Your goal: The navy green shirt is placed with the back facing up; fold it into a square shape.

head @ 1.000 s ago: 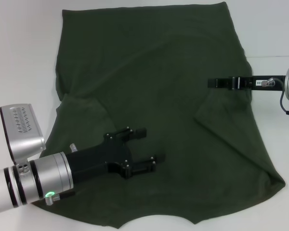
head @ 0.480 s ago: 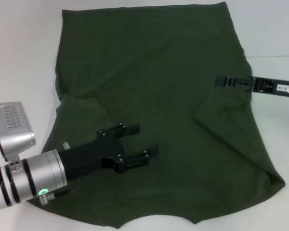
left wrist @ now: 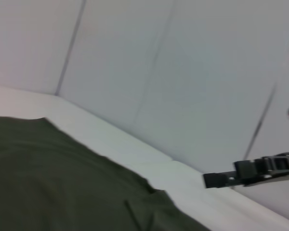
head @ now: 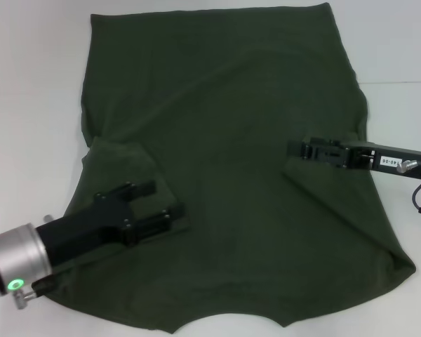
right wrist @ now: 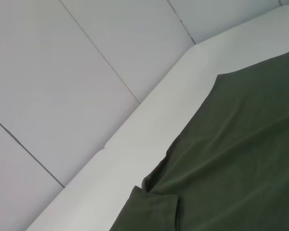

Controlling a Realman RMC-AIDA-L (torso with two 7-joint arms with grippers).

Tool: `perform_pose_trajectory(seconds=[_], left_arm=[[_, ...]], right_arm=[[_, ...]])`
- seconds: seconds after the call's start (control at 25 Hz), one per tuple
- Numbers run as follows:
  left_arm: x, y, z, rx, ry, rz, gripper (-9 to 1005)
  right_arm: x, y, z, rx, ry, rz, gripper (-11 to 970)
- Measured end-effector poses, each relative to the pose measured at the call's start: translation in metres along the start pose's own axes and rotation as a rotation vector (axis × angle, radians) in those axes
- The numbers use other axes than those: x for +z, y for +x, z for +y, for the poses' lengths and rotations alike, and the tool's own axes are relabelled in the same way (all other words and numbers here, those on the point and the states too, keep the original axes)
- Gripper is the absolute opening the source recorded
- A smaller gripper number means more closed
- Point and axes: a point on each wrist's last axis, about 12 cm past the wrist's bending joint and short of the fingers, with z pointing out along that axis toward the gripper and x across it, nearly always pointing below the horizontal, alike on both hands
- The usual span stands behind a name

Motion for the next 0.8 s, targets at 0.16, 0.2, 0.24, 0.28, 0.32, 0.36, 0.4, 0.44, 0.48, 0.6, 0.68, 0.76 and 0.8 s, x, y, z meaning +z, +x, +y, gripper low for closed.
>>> perform_pose_trajectory(seconds=[0.16, 0.2, 0.24, 0.28, 0.32, 0.36, 0.4, 0.44, 0.48, 0.6, 0.68, 0.76, 0.8], left_arm=[[-0.02, 0.004, 0.006, -0.03, -0.056, 0.005, 846], [-0.026, 0.005, 0.008, -0.036, -0.07, 0.01, 846], [-0.032, 0.005, 0.009, -0.046, -0.087, 0.016, 846], [-0.04, 0.006, 0.011, -0.055, -0.11, 0.022, 846], [-0.045, 0.007, 0.012, -0.062, -0.127, 0.029, 846], [-0.051, 0.008, 0.013, -0.067, -0.144, 0.035, 845], [-0.056, 0.009, 0.014, -0.071, -0.161, 0.039, 845], [-0.063, 0.01, 0.014, -0.073, -0.183, 0.042, 845], [-0.067, 0.011, 0.014, -0.076, -0.196, 0.044, 845], [-0.08, 0.013, 0.014, -0.083, -0.226, 0.056, 845], [-0.086, 0.014, 0.014, -0.091, -0.235, 0.073, 845], [-0.091, 0.017, 0.014, -0.103, -0.244, 0.095, 845], [-0.094, 0.018, 0.014, -0.107, -0.25, 0.104, 845]], right_arm=[[0.003, 0.001, 0.001, -0.008, -0.005, -0.001, 928], [0.004, 0.0, 0.002, -0.01, -0.007, 0.0, 927], [0.005, 0.0, 0.002, -0.011, -0.008, 0.0, 927], [0.006, -0.001, 0.003, -0.012, -0.008, -0.002, 926], [0.008, -0.003, 0.003, -0.012, -0.006, -0.006, 926], [0.008, -0.003, 0.003, -0.012, -0.006, -0.006, 925], [0.01, -0.004, 0.003, -0.012, -0.002, -0.008, 925], [0.011, -0.005, 0.003, -0.012, 0.001, -0.009, 924], [0.012, -0.006, 0.003, -0.012, 0.004, -0.011, 924], [0.015, -0.009, 0.004, -0.016, 0.007, -0.013, 923], [0.017, -0.011, 0.004, -0.02, 0.008, -0.014, 923], [0.018, -0.012, 0.005, -0.023, 0.008, -0.014, 923], [0.019, -0.013, 0.005, -0.024, 0.008, -0.014, 923]])
